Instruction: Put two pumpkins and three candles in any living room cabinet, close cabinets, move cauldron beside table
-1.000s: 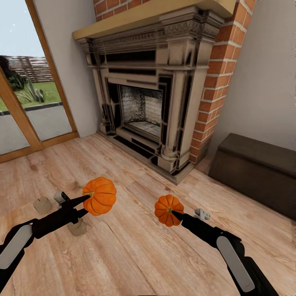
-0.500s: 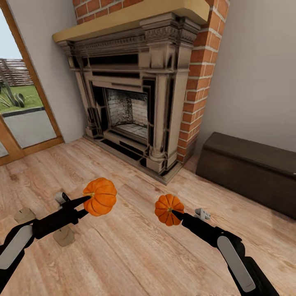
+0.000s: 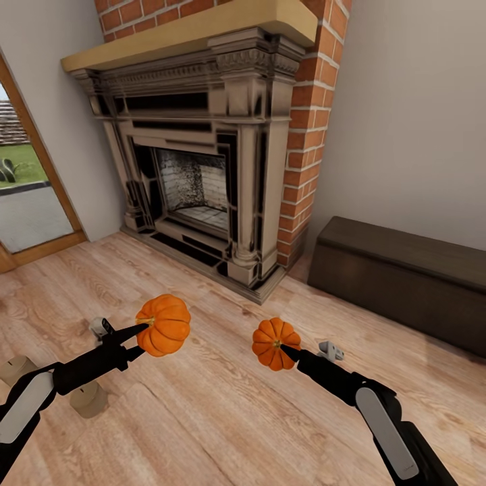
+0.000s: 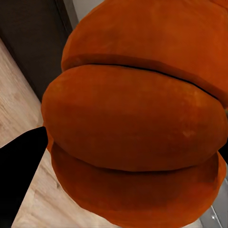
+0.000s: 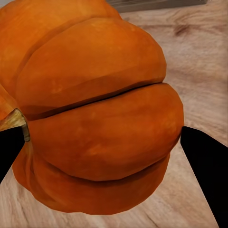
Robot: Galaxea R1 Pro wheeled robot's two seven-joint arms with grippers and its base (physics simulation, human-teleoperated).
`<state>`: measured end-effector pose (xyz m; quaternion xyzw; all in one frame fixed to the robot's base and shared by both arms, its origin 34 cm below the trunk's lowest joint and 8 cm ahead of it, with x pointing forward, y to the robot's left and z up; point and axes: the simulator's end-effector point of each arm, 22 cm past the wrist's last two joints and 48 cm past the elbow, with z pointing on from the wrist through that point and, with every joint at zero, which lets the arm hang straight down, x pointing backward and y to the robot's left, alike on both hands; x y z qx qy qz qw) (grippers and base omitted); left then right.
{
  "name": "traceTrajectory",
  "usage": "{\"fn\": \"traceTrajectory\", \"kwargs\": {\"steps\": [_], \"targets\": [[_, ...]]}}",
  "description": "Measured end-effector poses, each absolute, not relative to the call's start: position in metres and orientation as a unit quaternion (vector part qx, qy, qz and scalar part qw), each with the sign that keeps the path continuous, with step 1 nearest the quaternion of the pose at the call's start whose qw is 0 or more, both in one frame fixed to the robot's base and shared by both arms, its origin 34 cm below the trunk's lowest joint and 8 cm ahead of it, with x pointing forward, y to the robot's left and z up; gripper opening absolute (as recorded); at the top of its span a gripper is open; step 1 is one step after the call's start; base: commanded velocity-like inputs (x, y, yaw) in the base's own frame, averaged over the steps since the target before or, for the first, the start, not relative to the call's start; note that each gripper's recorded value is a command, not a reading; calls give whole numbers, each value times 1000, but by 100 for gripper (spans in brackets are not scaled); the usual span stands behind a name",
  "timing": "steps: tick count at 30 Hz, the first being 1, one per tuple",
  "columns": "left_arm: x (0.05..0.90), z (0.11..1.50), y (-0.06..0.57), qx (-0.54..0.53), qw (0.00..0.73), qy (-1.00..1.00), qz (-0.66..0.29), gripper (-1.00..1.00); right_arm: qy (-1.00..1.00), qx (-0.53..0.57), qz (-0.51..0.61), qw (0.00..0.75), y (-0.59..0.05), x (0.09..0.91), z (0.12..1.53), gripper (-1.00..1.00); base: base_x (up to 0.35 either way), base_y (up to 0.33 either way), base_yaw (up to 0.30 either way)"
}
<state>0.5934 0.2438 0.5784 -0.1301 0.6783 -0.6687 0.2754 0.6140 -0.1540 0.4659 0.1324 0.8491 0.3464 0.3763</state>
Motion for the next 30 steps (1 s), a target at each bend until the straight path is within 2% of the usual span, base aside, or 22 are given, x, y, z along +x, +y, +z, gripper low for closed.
{"fn": "traceTrajectory", "kwargs": {"steps": [9,30], "targets": [[593,579,244,-130,276,678,-669,-100,850,132,344,376,-154,614,465,-100,0,0,-43],[591,586,241,-122,279,679,-668,-100,845,133,347,384,-156,615,475,-100,0,0,-233]]}}
